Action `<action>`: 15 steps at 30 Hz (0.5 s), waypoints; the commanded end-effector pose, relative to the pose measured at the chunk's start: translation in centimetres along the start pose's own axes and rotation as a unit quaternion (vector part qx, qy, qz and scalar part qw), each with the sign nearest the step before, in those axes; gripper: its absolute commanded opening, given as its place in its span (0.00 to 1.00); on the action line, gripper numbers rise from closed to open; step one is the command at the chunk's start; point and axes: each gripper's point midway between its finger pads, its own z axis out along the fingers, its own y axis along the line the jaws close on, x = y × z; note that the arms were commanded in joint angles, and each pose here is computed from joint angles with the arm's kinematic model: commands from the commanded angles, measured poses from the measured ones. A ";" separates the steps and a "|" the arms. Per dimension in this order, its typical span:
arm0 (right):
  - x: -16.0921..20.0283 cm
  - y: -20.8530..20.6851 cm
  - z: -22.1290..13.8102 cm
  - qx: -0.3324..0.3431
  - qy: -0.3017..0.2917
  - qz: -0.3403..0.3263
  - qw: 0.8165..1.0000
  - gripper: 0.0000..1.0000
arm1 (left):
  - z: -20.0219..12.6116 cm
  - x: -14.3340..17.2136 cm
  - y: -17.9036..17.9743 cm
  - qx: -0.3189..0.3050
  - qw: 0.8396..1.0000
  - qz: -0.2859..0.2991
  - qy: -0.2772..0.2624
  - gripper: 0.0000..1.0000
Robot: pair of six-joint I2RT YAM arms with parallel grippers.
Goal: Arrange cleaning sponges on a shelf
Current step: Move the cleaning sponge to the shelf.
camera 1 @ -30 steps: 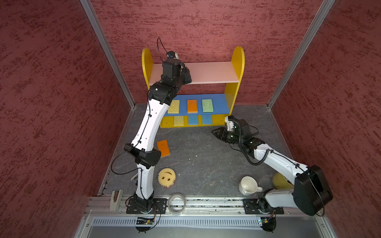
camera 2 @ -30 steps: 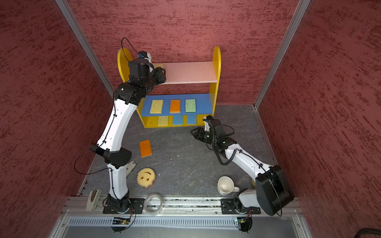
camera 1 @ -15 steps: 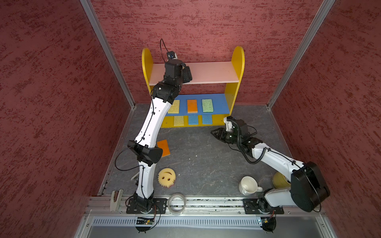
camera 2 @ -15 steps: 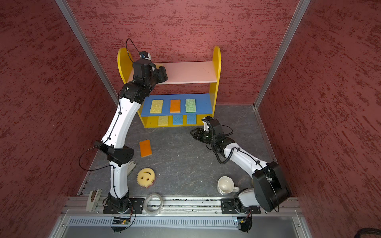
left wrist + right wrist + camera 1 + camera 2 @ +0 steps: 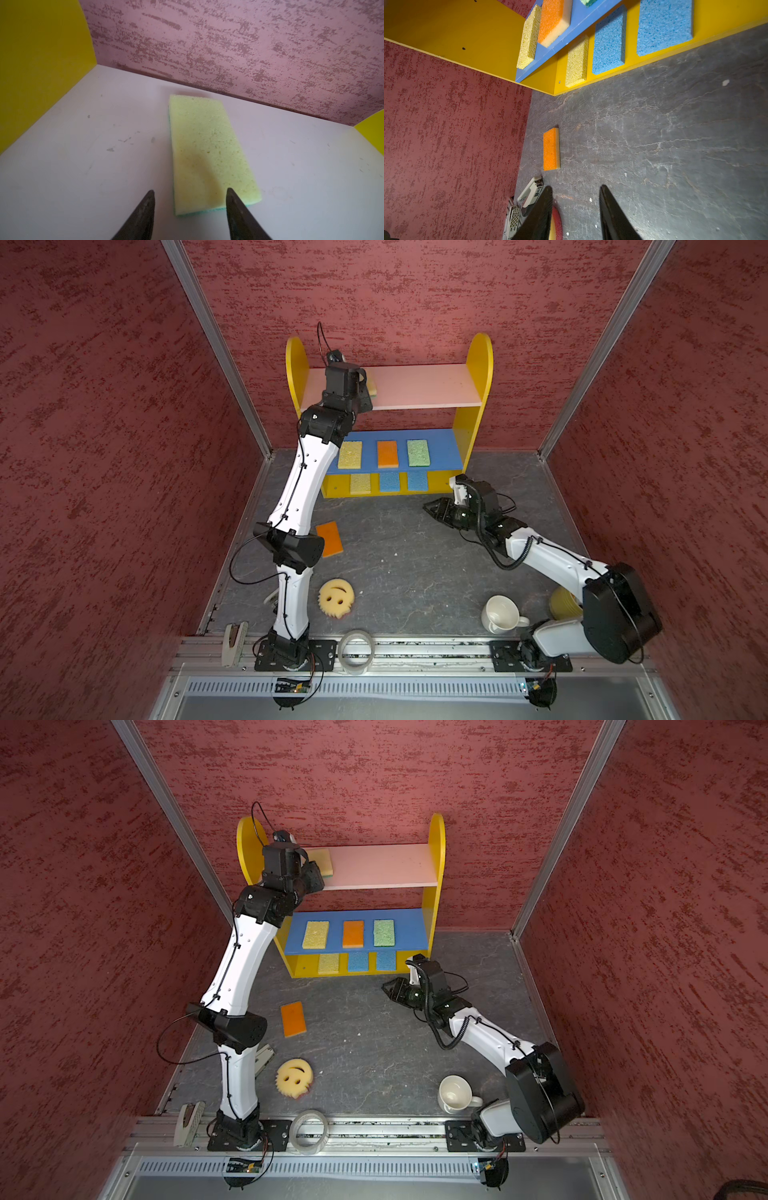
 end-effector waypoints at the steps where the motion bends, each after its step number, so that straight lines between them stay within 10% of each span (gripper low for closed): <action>1: -0.1 -0.2 0.0 -0.005 -0.005 0.007 1.000 0.39 | -1.1 -0.2 0.4 0.027 0.999 -0.038 0.022 0.54; 15: 0.1 -0.5 0.4 -0.007 -0.005 0.016 1.000 0.39 | -0.6 0.3 1.8 0.045 0.994 -0.077 0.056 0.26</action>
